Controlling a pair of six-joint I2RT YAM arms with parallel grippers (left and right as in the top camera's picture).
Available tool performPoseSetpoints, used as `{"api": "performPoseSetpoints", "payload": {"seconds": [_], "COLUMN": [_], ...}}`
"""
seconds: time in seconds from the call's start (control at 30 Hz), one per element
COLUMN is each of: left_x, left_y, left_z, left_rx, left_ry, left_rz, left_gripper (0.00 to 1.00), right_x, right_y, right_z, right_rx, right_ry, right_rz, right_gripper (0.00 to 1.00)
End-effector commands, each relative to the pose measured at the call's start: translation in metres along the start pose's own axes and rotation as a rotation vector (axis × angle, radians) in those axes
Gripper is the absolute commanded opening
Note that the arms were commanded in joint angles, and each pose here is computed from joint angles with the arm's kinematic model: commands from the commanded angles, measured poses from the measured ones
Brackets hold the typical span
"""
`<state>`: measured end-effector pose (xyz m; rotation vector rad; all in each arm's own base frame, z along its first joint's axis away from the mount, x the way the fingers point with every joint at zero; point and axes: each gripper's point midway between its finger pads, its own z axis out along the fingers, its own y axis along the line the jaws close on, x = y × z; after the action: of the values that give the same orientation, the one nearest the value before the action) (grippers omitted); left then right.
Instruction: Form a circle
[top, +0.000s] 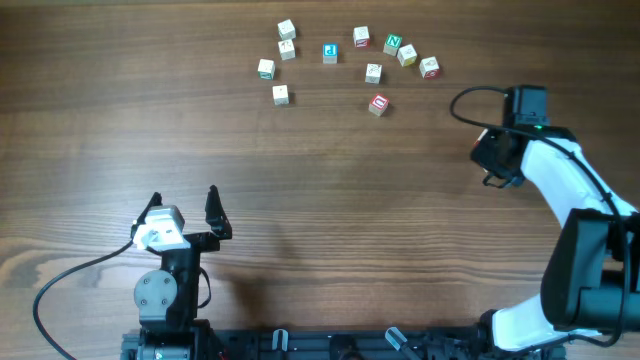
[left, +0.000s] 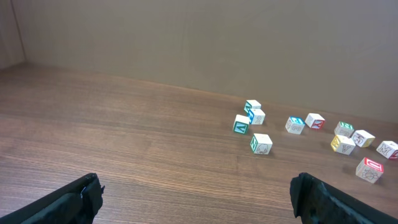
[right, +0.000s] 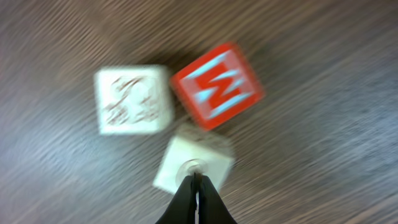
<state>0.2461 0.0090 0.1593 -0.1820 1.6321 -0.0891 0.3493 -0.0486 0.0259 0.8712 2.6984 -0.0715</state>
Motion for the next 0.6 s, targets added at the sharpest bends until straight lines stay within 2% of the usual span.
{"api": "performPoseSetpoints", "payload": {"seconds": [0.0,0.1,0.3,0.37,0.47,0.5,0.57], "left_x": [0.001,0.001,0.001,0.001,0.001,0.001,0.001], "left_y": [0.000,0.000,0.000,0.000,0.000,0.000,0.000], "left_z": [0.000,0.000,0.000,0.000,0.000,0.000,0.000], "left_rx": [0.006,0.006,0.006,0.006,0.006,0.006,0.006], "left_ry": [-0.003,-0.003,-0.003,-0.003,-0.003,-0.003,-0.003], "left_rz": [0.022,0.022,0.022,0.022,0.022,0.022,0.022], "left_gripper": [1.00,1.00,1.00,1.00,1.00,1.00,1.00], "right_x": [0.030,0.028,0.011,0.008,0.008,0.008,0.010], "right_y": [0.018,0.014,0.022,0.024,0.014,0.004,-0.003], "right_z": [0.009,0.004,-0.029,-0.042,-0.042,-0.042,-0.042], "right_rx": [-0.016,0.016,-0.063,-0.090,-0.043,0.007,0.046], "right_ry": [0.074,0.054,-0.027,-0.044,-0.055,-0.066,-0.071], "right_rz": [-0.128,-0.072,0.041,0.122,0.195,0.221,0.249], "right_gripper": [0.04,0.04,0.04,0.32,0.48,0.61,0.67]}}
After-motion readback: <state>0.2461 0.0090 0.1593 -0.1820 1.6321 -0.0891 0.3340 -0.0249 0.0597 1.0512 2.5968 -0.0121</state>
